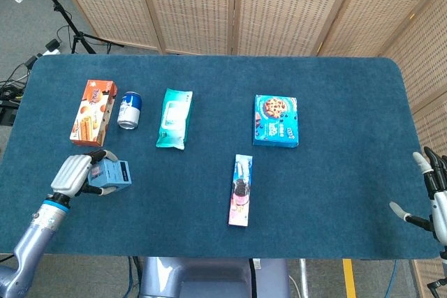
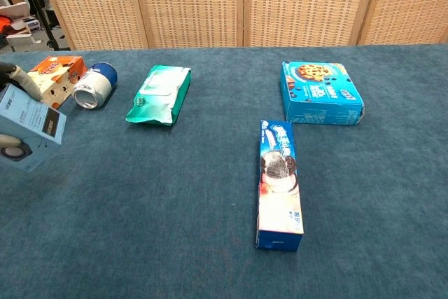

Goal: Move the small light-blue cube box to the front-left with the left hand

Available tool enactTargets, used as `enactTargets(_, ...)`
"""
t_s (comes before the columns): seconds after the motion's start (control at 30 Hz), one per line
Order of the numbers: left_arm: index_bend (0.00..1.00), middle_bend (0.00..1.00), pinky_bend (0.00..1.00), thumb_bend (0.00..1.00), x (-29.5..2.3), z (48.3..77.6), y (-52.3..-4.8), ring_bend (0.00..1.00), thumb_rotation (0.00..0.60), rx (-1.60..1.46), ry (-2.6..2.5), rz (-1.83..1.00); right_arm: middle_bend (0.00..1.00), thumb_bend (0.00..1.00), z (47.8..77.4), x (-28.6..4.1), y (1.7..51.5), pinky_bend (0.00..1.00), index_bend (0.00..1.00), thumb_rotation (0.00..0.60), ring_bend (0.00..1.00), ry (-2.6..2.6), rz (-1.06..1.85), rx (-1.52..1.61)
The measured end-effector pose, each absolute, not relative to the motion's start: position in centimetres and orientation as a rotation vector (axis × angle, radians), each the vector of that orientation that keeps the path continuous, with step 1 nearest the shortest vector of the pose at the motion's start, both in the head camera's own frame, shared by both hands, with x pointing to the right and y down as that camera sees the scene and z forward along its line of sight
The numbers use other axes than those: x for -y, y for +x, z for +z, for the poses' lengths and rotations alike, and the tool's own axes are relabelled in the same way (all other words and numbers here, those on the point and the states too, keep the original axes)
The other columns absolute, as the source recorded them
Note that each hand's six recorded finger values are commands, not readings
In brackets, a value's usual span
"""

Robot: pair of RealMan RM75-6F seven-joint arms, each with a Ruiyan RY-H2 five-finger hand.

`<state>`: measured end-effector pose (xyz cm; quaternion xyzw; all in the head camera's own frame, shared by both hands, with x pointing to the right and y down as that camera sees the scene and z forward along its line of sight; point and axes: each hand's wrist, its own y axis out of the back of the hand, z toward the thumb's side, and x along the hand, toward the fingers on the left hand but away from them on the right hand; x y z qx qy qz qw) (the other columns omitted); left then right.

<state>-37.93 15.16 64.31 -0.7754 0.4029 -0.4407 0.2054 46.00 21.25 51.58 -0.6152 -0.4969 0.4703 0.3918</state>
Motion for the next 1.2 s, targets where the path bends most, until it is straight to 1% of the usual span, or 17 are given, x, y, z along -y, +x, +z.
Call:
enactTargets(0.13, 0.47, 0.48, 0.46, 0.03, -15.0, 64.6, -38.5, 0.44, 0.600, -1.291, -2.274, -1.005, 0.00, 0.00, 51.6, -21.3, 45.9, 0.00, 0.00, 0.600, 0.00, -1.561, 1.195, 1.259)
enactTargets(0.23, 0.47, 0.48, 0.46, 0.04, -15.5, 65.6, -38.7, 0.44, 0.600, -1.364, -2.323, -0.870, 0.00, 0.00, 51.6, -21.3, 45.9, 0.00, 0.00, 0.600, 0.00, -1.560, 1.194, 1.259)
enactTargets(0.37, 0.47, 0.48, 0.46, 0.04, -17.1, 67.9, -37.5, 0.44, 0.600, -1.435, -2.420, -0.735, 0.00, 0.00, 51.5, -21.3, 46.0, 0.00, 0.00, 0.600, 0.00, -1.558, 1.194, 1.263)
enactTargets(0.6, 0.47, 0.48, 0.46, 0.03, -18.9, 70.5, -36.3, 0.44, 0.600, -1.489, -2.496, -0.695, 0.00, 0.00, 51.4, -21.2, 46.4, 0.00, 0.00, 0.600, 0.00, -1.551, 1.199, 1.277)
enactTargets(0.67, 0.47, 0.45, 0.46, 0.03, -19.1, 70.9, -36.2, 0.44, 0.600, -1.485, -2.495, -0.704, 0.00, 0.00, 51.3, -21.2, 46.5, 0.00, 0.00, 0.600, 0.00, -1.546, 1.197, 1.282)
enactTargets(0.7, 0.47, 0.42, 0.46, 0.03, -19.2, 71.0, -36.3, 0.44, 0.600, -1.474, -2.492, -0.712, 0.00, 0.00, 51.3, -21.2, 46.5, 0.00, 0.00, 0.600, 0.00, -1.545, 1.196, 1.284)
enactTargets(0.73, 0.47, 0.39, 0.46, 0.03, -19.4, 71.2, -36.4, 0.42, 0.600, -1.459, -2.489, -0.724, 0.00, 0.00, 51.3, -21.2, 46.5, 0.00, 0.00, 0.600, 0.00, -1.544, 1.195, 1.286)
enactTargets(0.77, 0.46, 0.34, 0.46, 0.02, -19.5, 71.3, -36.4, 0.37, 0.600, -1.440, -2.486, -0.743, 0.00, 0.00, 51.2, -21.2, 46.6, 0.00, 0.00, 0.600, 0.00, -1.542, 1.193, 1.290)
enactTargets(0.8, 0.45, 0.28, 0.43, 0.02, -19.7, 71.5, -36.5, 0.30, 0.600, -1.426, -2.486, -0.756, 0.00, 0.00, 51.2, -21.2, 46.6, 0.00, 0.00, 0.600, 0.00, -1.541, 1.193, 1.293)
enactTargets(0.83, 0.44, 0.24, 0.40, 0.01, -19.8, 71.6, -36.5, 0.25, 0.600, -1.413, -2.489, -0.767, 0.00, 0.00, 51.1, -21.2, 46.6, 0.00, 0.00, 0.600, 0.00, -1.540, 1.192, 1.294)
enactTargets(0.87, 0.42, 0.18, 0.36, 0.01, -20.0, 71.7, -36.5, 0.18, 0.600, -1.396, -2.495, -0.782, 0.00, 0.00, 51.1, -21.2, 46.7, 0.00, 0.00, 0.600, 0.00, -1.540, 1.192, 1.296)
enactTargets(0.9, 0.40, 0.15, 0.32, 0.01, -20.1, 71.7, -36.6, 0.13, 0.600, -1.383, -2.499, -0.795, 0.00, 0.00, 51.1, -21.2, 46.7, 0.00, 0.00, 0.600, 0.00, -1.540, 1.191, 1.297)
enactTargets(0.97, 0.37, 0.11, 0.28, 0.00, -20.1, 71.7, -36.8, 0.09, 0.600, -1.364, -2.506, -0.817, 0.00, 0.00, 51.1, -21.2, 46.7, 0.00, 0.00, 0.600, 0.00, -1.540, 1.191, 1.300)
enactTargets(1.03, 0.31, 0.06, 0.24, 0.00, -20.2, 71.7, -37.0, 0.04, 0.600, -1.351, -2.507, -0.835, 0.00, 0.00, 51.0, -21.2, 46.7, 0.00, 0.00, 0.600, 0.00, -1.540, 1.189, 1.302)
enactTargets(1.1, 0.21, 0.01, 0.19, 0.00, -20.3, 71.6, -37.2, 0.00, 0.600, -1.335, -2.506, -0.856, 0.00, 0.00, 50.9, -21.2, 46.7, 0.00, 0.00, 0.600, 0.00, -1.539, 1.187, 1.305)
enactTargets(1.2, 0.09, 0.00, 0.13, 0.00, -20.4, 71.1, -37.8, 0.00, 0.600, -1.326, -2.493, -0.875, 0.00, 0.00, 50.8, -21.2, 46.8, 0.00, 0.00, 0.600, 0.00, -1.536, 1.184, 1.311)
